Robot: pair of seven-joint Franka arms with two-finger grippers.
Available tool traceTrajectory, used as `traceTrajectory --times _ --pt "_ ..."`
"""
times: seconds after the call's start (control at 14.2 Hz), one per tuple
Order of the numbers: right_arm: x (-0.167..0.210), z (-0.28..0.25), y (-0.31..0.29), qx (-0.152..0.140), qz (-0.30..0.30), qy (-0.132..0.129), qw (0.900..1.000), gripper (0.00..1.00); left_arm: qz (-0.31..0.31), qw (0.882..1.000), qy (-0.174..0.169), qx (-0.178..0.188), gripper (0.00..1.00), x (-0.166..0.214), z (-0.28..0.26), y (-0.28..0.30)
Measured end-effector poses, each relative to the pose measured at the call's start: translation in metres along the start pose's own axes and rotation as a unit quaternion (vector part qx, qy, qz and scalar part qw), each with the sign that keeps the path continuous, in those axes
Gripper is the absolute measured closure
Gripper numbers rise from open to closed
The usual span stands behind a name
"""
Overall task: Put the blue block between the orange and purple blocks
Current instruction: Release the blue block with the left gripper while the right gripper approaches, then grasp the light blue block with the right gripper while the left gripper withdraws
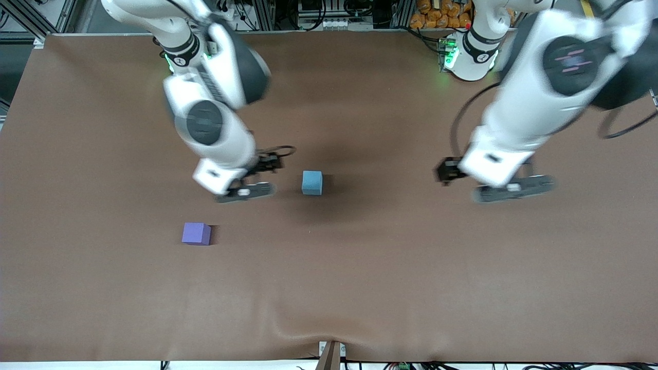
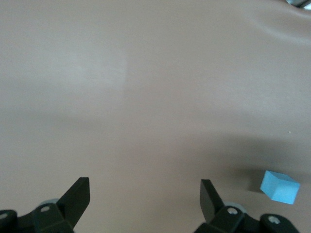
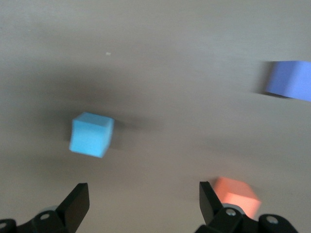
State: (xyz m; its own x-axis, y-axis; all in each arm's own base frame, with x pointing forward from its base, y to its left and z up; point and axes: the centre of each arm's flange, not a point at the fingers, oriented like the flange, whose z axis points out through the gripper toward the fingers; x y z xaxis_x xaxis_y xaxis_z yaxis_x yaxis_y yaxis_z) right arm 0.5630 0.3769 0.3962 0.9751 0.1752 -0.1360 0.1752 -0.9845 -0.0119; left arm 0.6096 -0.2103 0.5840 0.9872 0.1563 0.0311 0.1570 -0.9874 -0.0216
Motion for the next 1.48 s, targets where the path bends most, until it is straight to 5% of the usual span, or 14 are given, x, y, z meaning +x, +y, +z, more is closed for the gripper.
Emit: traceTrajectory --times 0.35,0.7,1.41,1.48 --pt "0.005 0.079 -0.053 -0.007 0.021 0.009 1.0 0.0 0.023 1.0 0.013 0.002 0.0 0.008 -0.037 -0.124" --pt "-0.005 0.135 -0.098 0.0 0.047 0.036 0.998 0.0 0.024 1.0 0.007 0.008 0.0 -0.02 -0.035 -0.135" --pt "-0.011 0.192 -0.084 -0.018 0.068 0.013 0.997 0.0 0.032 0.999 0.017 0.001 0.0 -0.027 -0.036 -0.174" --pt "-0.011 0.192 -0.084 -0.016 0.072 0.011 0.997 0.09 0.033 0.999 0.017 0.001 0.0 -0.027 -0.036 -0.172"
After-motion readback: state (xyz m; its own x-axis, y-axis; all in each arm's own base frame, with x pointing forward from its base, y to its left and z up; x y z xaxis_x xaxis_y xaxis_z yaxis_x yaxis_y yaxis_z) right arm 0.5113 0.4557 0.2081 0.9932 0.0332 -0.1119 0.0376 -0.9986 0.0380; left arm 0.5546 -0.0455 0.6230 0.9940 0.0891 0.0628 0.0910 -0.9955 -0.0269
